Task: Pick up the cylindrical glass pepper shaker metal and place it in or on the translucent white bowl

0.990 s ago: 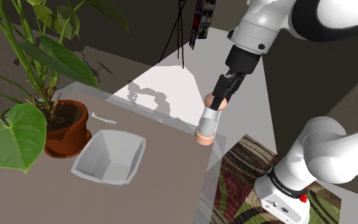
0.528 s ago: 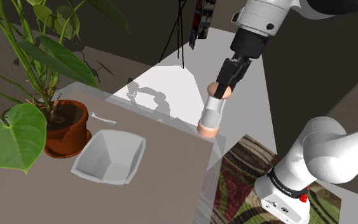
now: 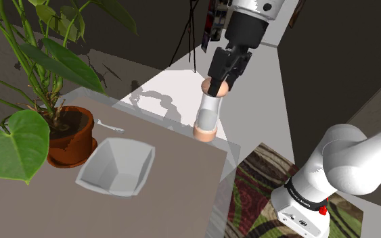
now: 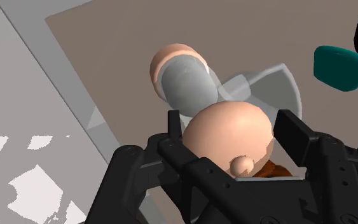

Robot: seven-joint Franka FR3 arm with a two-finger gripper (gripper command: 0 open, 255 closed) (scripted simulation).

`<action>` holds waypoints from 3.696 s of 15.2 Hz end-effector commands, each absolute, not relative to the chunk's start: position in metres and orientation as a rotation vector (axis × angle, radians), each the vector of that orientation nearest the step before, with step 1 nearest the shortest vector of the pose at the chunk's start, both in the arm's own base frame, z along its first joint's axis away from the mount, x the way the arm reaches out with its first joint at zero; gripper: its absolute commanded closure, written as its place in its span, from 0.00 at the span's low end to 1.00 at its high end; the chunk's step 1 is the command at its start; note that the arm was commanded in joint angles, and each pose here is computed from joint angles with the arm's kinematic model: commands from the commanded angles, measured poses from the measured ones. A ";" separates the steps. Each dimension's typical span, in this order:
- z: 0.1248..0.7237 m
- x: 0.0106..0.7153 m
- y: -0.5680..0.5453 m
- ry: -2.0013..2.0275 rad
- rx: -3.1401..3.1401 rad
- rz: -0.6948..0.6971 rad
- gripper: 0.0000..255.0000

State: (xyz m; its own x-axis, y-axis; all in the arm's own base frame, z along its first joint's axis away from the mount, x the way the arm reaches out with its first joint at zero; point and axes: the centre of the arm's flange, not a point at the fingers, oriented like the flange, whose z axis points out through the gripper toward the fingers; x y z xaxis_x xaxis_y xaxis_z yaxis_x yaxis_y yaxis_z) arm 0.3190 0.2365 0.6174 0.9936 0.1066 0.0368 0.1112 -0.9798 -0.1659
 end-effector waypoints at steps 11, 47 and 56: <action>0.655 0.389 0.375 -0.163 -2.967 -0.041 1.00; 0.535 0.431 0.458 -0.163 -2.967 -0.041 1.00; 0.535 0.431 0.458 -0.163 -2.967 -0.041 0.00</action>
State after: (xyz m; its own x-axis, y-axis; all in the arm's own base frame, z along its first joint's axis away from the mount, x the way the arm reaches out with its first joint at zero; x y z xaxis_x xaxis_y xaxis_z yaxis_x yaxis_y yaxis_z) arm 0.4315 0.4582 0.5348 0.9937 0.1061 0.0367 0.1108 -0.9797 -0.1674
